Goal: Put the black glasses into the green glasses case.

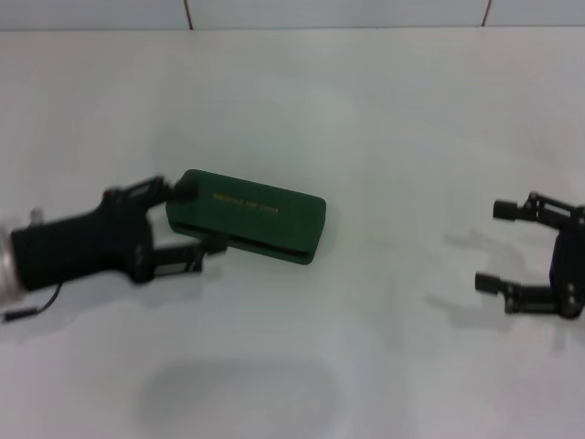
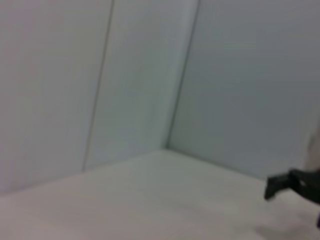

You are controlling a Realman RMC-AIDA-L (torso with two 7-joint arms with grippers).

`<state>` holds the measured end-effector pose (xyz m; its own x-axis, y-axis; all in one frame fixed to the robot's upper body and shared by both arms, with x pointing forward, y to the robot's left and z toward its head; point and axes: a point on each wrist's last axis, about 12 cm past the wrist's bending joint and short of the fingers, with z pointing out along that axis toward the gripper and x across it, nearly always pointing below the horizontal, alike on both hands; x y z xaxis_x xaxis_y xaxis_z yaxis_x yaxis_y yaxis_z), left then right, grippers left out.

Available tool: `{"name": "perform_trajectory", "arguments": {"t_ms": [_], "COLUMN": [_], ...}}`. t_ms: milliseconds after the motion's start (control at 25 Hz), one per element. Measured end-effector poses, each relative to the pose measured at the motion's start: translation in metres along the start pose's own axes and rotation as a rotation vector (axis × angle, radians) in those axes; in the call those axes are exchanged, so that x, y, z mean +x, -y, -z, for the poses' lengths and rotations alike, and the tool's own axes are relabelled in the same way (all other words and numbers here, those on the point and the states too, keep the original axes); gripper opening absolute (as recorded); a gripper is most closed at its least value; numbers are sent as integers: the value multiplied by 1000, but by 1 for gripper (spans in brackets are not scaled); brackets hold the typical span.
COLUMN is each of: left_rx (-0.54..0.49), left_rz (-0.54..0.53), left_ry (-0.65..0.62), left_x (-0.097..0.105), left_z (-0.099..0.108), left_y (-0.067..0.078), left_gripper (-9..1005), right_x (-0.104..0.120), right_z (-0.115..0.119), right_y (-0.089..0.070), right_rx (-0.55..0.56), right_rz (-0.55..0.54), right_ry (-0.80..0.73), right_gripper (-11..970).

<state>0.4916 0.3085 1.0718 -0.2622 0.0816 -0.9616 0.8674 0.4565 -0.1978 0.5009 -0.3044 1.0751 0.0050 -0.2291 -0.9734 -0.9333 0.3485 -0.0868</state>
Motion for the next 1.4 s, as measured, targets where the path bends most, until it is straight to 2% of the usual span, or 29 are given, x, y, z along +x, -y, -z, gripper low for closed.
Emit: {"name": "perform_trajectory", "arguments": {"t_ms": [160, 280, 560, 800, 960, 1160, 1400], "left_rx": [18, 13, 20, 66, 100, 112, 112], "left_rz": [-21, -36, -37, -37, -32, -29, -25], "left_ry": [-78, -102, -102, -103, -102, -114, -115], "left_x": [18, 29, 35, 32, 30, 31, 32], "left_z": [19, 27, 32, 34, 35, 37, 37], "left_y": [11, 18, 25, 27, 29, 30, 32], "left_gripper": [841, 894, 894, 893, 893, 892, 888], "right_x": [2, 6, 9, 4, -2, -9, -12], "right_z": [2, 0, -1, -1, -10, -20, -24], "right_y": [-9, -14, -19, -15, -7, 0, 3], "right_rx": [-55, -81, -116, -127, -157, -200, -200], "right_rz": [6, 4, -4, 12, 28, 36, 46], "right_ry": [-2, -20, -34, -34, -40, -61, -62], "right_gripper": [793, 884, 886, 887, 887, 886, 886]}}
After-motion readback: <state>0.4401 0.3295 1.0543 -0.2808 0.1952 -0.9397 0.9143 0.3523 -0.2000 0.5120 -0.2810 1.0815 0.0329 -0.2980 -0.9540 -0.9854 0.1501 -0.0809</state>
